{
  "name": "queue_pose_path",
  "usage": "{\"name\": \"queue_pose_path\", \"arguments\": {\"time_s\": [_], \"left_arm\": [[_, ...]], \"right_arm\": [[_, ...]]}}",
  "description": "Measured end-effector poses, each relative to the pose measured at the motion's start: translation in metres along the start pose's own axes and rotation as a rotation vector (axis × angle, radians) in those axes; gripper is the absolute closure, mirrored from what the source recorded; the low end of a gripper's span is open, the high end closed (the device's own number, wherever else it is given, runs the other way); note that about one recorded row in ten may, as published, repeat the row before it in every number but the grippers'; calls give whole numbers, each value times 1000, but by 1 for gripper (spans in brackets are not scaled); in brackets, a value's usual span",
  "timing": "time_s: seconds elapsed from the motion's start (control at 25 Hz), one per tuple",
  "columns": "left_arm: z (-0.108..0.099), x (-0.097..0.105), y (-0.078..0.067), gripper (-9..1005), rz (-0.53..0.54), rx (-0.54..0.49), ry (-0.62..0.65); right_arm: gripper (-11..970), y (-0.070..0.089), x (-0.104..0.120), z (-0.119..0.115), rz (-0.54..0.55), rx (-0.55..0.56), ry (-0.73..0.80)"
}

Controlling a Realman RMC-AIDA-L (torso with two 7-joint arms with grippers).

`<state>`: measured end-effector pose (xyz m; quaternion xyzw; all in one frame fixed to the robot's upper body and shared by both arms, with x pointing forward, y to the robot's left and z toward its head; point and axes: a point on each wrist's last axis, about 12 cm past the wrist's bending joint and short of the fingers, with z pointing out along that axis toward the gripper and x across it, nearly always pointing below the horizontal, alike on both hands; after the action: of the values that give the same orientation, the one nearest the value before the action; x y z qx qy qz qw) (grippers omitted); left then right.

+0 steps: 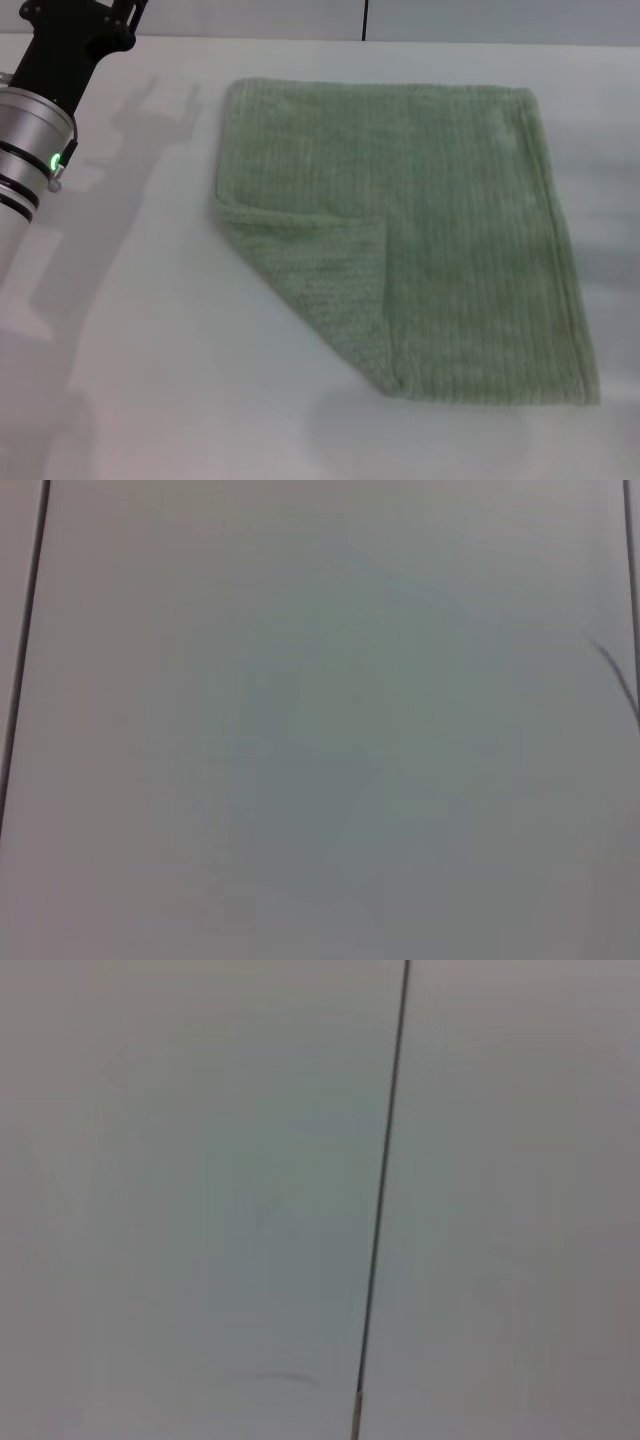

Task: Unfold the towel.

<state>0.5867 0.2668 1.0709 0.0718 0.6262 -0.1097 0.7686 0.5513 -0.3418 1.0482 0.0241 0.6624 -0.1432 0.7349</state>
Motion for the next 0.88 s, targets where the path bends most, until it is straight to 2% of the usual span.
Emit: {"name": "queue_pose_path", "arguments": {"time_s": [0.88], "left_arm": [[2,-1,0,425,-11,0,-1]], "right_arm": [[358,4,3,1,-4,-21,29]]}}
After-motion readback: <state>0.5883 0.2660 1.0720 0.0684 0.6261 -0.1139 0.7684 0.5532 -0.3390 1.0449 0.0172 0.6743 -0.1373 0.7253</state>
